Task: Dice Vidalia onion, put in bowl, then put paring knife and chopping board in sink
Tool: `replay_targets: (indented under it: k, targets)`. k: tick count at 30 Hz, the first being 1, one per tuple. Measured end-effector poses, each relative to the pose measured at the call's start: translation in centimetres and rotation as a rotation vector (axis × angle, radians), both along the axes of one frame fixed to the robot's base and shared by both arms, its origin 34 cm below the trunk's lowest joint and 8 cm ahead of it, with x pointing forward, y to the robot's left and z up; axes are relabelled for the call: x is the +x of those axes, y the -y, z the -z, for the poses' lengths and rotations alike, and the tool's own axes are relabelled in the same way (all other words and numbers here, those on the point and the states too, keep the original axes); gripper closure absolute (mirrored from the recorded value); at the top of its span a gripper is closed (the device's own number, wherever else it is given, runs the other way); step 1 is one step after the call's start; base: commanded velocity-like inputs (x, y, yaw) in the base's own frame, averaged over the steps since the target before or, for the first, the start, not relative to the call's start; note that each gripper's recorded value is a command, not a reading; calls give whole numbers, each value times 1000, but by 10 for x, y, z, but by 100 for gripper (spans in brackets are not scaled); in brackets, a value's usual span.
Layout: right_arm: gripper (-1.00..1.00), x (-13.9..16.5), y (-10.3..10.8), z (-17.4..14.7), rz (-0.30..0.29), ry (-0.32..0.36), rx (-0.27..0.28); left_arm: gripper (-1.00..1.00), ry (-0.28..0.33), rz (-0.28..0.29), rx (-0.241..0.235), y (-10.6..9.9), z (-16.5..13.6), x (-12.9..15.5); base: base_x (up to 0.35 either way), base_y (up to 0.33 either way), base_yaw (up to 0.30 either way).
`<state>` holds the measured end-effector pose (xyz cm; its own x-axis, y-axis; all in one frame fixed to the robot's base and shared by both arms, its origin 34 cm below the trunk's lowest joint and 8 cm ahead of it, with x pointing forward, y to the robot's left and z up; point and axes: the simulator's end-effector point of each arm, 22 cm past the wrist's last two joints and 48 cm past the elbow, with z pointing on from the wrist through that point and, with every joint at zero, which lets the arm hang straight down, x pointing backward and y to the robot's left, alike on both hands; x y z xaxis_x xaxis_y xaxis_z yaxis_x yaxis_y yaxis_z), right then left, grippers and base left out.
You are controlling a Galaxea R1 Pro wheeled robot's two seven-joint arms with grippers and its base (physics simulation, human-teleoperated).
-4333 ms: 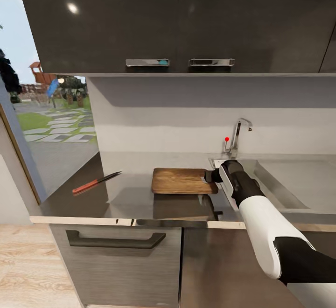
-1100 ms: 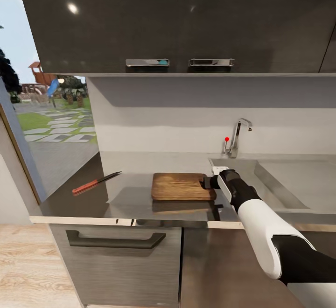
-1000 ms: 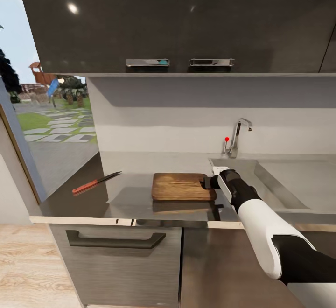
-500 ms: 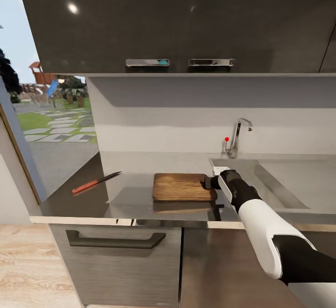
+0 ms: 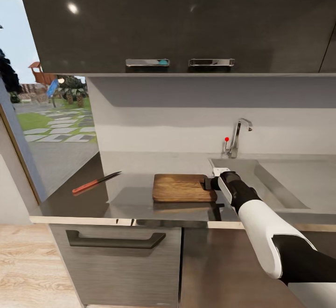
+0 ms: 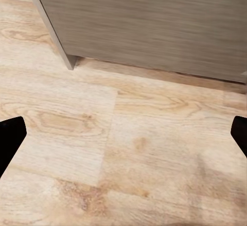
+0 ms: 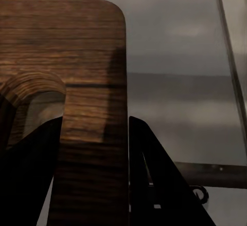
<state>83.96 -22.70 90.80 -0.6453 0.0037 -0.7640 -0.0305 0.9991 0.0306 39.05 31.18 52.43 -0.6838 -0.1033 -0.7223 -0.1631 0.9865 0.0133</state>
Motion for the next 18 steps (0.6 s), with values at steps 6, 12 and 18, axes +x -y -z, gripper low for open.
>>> replay_targets:
  k: [6, 12, 18]
  targets:
    - [100, -1, 1, 4, 3, -3, -3, -100, -1, 0, 0, 0, 0, 0, 0, 0, 0]
    - [100, -1, 1, 4, 5, -2, 3, -100, -1, 0, 0, 0, 0, -1, 0, 0, 0]
    - [100, -1, 1, 4, 6, -2, 5, -100, -1, 0, 0, 0, 0, -1, 0, 0, 0]
